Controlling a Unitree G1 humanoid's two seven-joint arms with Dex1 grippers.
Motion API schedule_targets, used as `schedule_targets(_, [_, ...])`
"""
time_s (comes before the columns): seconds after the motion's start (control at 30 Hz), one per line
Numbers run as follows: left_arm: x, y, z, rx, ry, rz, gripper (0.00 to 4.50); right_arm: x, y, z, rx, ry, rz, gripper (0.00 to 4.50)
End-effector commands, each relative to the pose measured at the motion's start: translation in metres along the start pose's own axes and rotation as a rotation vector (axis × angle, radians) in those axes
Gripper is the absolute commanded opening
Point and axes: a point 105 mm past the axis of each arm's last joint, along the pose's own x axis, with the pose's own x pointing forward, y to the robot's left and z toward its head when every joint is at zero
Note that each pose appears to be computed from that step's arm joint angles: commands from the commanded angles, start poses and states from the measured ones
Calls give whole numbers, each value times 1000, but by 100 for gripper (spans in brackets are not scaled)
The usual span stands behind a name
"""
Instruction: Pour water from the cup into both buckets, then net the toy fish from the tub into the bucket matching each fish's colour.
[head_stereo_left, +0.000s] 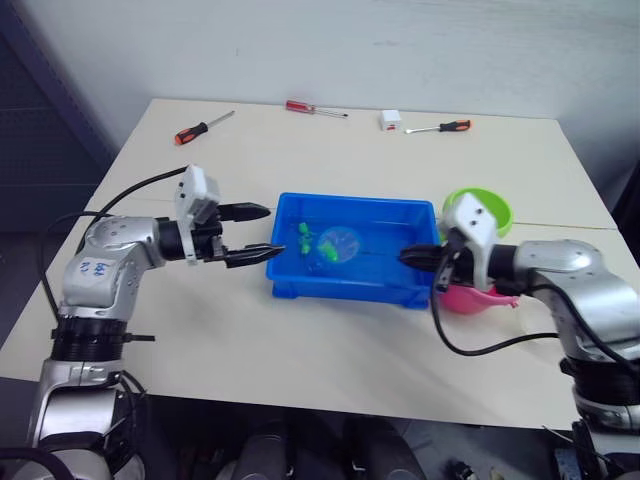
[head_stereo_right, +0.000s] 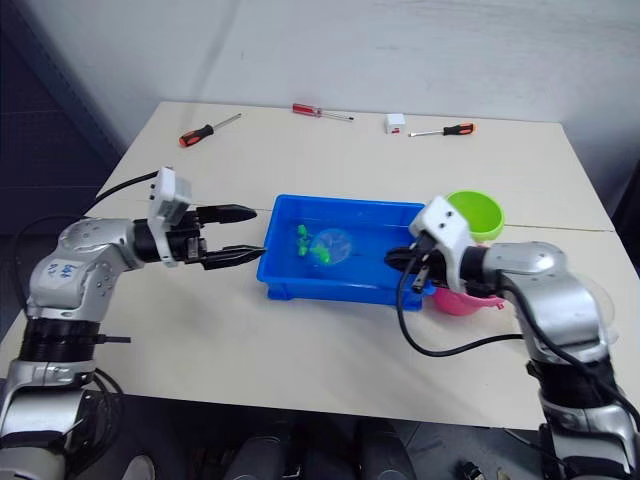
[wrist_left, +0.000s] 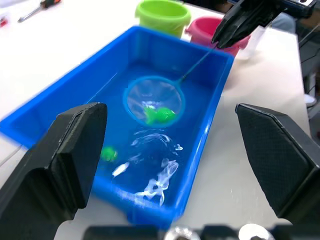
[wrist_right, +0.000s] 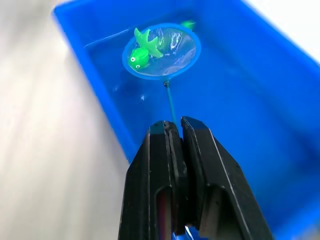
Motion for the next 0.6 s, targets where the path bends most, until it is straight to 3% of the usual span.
schedule_targets(0.03, [16,-2,4,17,-31,-51,443,-36,-8,19,23,-74,-140,0])
schedule_targets(0.2, [44,-3,12,16,-94,-108,443,-82,-28,21,43,-83,-367,0])
schedule_targets(0.4, [63,-5,27,43,-154,-150,443,-102,-56,19,-55,-22,-575,0])
schedule_targets(0.6, [67,-9,37,57,-189,-157,443,-103,-88,8,-520,233,-715,0])
